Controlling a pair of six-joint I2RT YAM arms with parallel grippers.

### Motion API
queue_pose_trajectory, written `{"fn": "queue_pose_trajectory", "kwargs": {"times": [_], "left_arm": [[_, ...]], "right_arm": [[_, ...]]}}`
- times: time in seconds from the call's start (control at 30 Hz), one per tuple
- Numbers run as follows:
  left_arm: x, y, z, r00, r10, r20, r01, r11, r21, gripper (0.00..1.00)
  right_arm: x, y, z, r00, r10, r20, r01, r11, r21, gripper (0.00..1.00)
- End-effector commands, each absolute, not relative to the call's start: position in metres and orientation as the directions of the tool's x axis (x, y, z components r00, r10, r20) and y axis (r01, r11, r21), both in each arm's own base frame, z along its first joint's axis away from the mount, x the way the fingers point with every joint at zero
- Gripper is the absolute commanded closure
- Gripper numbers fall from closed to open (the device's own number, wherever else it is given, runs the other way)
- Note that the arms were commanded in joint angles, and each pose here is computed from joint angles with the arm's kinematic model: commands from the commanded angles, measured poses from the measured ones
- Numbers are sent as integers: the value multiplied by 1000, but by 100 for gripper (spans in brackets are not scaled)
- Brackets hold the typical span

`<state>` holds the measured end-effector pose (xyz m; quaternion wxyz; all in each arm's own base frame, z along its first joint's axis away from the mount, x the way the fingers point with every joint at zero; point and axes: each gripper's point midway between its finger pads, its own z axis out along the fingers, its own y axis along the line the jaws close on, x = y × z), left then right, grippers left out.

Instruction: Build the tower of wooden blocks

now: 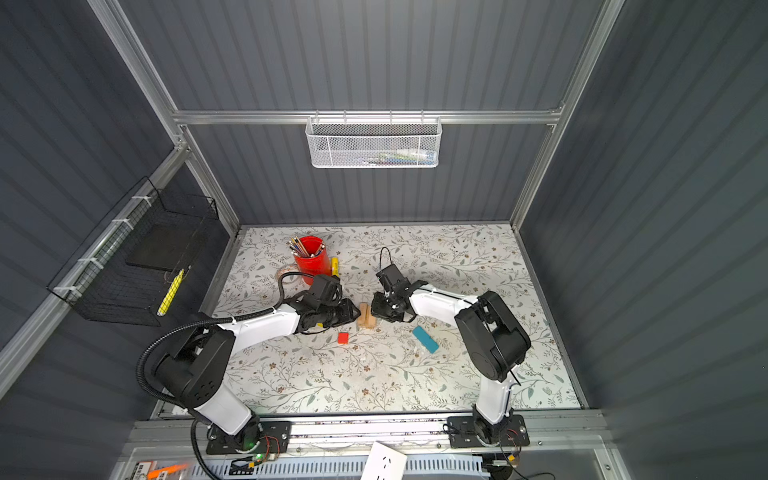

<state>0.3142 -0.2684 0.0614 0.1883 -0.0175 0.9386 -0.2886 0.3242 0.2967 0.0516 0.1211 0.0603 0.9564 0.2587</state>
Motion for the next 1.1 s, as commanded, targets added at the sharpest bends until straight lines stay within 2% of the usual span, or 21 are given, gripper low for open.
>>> {"fn": "queue_pose_trajectory", "kwargs": {"times": [0.0,0.57,1.07], "left_arm": [[322,-277,67,-928,-132,-350,100,813,-573,64],[324,-286,55,-939,-105,-327,112,805,-582,75],[321,-283,48,-946,-85,-314,115,817,-565,80]], "right_arm": [[321,297,38,-970,177,-167,70,859,506,71],[322,299,32,-974,164,-159,61,858,510,76],[327,305,35,-976,129,-173,22,857,515,78]]}}
